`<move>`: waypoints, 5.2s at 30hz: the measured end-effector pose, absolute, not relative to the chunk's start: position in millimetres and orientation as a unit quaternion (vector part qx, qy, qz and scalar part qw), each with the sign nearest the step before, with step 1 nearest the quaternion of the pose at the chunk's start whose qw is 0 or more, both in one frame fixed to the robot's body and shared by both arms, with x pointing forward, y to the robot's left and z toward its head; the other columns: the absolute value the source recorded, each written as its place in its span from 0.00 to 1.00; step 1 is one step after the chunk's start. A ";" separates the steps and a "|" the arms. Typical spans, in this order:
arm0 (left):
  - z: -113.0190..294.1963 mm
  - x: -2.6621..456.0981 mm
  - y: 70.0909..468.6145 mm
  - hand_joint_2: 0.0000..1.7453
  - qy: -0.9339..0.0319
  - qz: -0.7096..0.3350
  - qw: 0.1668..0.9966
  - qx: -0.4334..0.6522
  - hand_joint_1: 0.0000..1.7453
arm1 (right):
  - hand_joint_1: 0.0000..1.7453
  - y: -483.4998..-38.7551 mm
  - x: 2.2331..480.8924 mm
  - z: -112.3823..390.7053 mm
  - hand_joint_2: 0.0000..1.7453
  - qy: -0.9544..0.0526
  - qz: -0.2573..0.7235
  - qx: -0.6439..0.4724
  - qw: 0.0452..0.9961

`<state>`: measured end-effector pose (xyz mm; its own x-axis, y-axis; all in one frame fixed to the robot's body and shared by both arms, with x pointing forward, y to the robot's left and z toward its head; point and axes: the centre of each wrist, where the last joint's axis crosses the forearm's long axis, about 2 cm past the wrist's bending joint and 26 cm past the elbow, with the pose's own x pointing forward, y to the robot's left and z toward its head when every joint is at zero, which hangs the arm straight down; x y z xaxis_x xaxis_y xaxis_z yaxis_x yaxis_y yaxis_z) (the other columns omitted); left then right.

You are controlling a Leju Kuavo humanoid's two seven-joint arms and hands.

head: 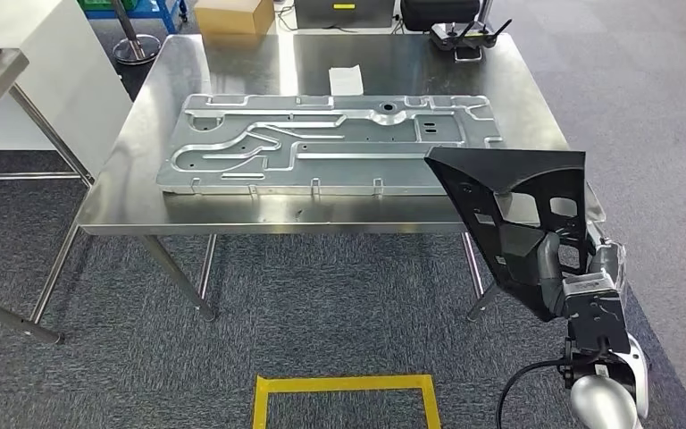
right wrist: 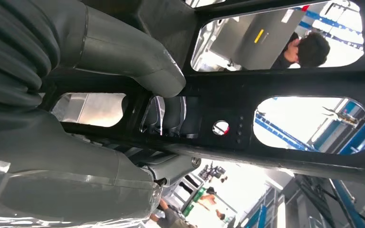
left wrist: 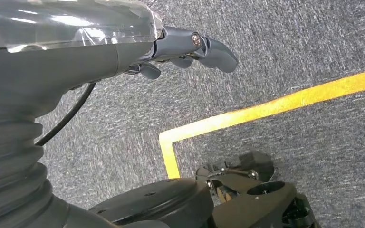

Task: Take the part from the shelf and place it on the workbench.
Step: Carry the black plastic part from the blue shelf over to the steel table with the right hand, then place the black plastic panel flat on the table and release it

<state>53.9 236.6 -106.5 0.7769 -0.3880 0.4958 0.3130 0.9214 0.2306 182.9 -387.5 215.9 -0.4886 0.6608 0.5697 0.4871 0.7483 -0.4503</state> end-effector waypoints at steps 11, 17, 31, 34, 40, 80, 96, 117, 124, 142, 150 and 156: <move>-106.2 56.4 236.8 1.00 -0.284 -0.184 0.939 0.064 0.00 | 1.00 -380.6 180.1 215.6 1.00 -0.858 0.104 -0.335 0.375; -106.6 54.4 237.2 1.00 -0.284 -0.188 0.938 0.060 0.00 | 1.00 -379.0 179.9 215.8 1.00 -0.859 0.102 -0.336 0.373; -106.3 56.8 235.6 1.00 -0.280 -0.190 0.940 0.035 0.00 | 1.00 -382.7 189.4 231.2 1.00 -0.864 0.101 -0.346 0.352; -106.2 59.2 236.1 1.00 -0.278 -0.197 0.940 0.022 0.00 | 1.00 -388.0 203.3 250.1 1.00 -0.867 0.105 -0.351 0.337; -105.3 65.4 236.1 1.00 -0.281 -0.198 0.939 0.017 0.00 | 1.00 -396.1 224.1 282.1 1.00 -0.873 0.119 -0.360 0.307; -105.1 66.8 234.7 1.00 -0.268 -0.203 0.942 -0.003 0.00 | 1.00 -400.0 323.2 383.5 1.00 -0.830 0.206 -0.431 0.287; -105.9 63.1 236.7 1.00 -0.262 -0.206 0.943 -0.014 0.00 | 1.00 -383.8 339.7 370.1 1.00 -0.824 0.233 -0.417 0.305; -106.5 59.7 238.3 1.00 -0.252 -0.204 0.946 0.000 0.00 | 1.00 -367.8 355.5 332.1 1.00 -0.791 0.268 -0.419 0.358; -105.7 65.3 238.3 1.00 -0.247 -0.216 0.945 0.005 0.00 | 1.00 -323.9 382.9 306.6 1.00 -0.750 0.317 -0.441 0.378; -103.9 75.9 238.2 1.00 -0.242 -0.241 0.940 0.006 0.00 | 1.00 -158.8 416.8 235.7 1.00 -0.656 0.491 -0.395 0.415; -104.1 74.9 237.0 1.00 -0.253 -0.237 0.938 -0.013 0.00 | 1.00 -153.0 421.6 215.2 1.00 -0.635 0.516 -0.384 0.428; -104.3 74.2 237.4 1.00 -0.259 -0.246 0.934 -0.024 0.00 | 0.00 -143.0 422.7 216.4 0.00 -0.634 0.524 -0.373 0.430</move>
<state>74.2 237.4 -104.3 0.7443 -0.4475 0.4956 0.4724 0.8775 0.0828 422.7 -143.0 216.4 -0.3524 0.9230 0.1545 0.0225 0.1734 -0.9846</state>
